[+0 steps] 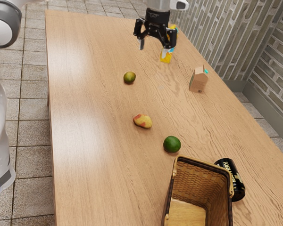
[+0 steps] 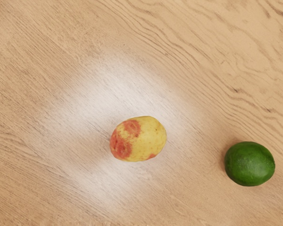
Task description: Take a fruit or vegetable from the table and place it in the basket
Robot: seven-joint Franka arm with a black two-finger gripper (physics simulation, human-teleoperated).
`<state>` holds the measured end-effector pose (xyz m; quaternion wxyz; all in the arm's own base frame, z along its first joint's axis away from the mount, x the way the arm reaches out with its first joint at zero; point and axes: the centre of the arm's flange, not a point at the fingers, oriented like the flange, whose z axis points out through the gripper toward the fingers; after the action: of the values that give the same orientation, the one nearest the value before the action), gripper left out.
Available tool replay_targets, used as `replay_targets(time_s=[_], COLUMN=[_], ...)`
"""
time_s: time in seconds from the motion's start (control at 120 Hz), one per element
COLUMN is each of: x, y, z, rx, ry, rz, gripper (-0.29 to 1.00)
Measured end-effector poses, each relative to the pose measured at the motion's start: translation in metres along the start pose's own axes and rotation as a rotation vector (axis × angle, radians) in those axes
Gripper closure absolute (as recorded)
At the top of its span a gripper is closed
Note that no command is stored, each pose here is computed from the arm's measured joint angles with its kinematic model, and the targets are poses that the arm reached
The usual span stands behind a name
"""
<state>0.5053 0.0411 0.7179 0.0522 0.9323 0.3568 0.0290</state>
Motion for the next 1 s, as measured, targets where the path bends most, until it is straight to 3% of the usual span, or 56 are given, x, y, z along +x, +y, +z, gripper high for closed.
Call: replay_targets(time_s=[0.1,0.225,0.4,0.508,0.767,1.0], x=[-0.002,-0.006,0.057,0.061,0.072,0.062], y=[-0.004,0.008,0.04,0.085,0.127,0.161], z=[0.0,0.011,0.071,0.116,0.199,0.242], rx=[0.009,0.038,0.091,0.103,0.11,0.042], ry=[-0.025,-0.053,-0.112,-0.174,-0.218,-0.26], rz=[-0.269,-0.484,-0.721,-0.728,-0.589,-0.462], gripper=[0.0,0.0,0.0,0.0,0.0,0.0])
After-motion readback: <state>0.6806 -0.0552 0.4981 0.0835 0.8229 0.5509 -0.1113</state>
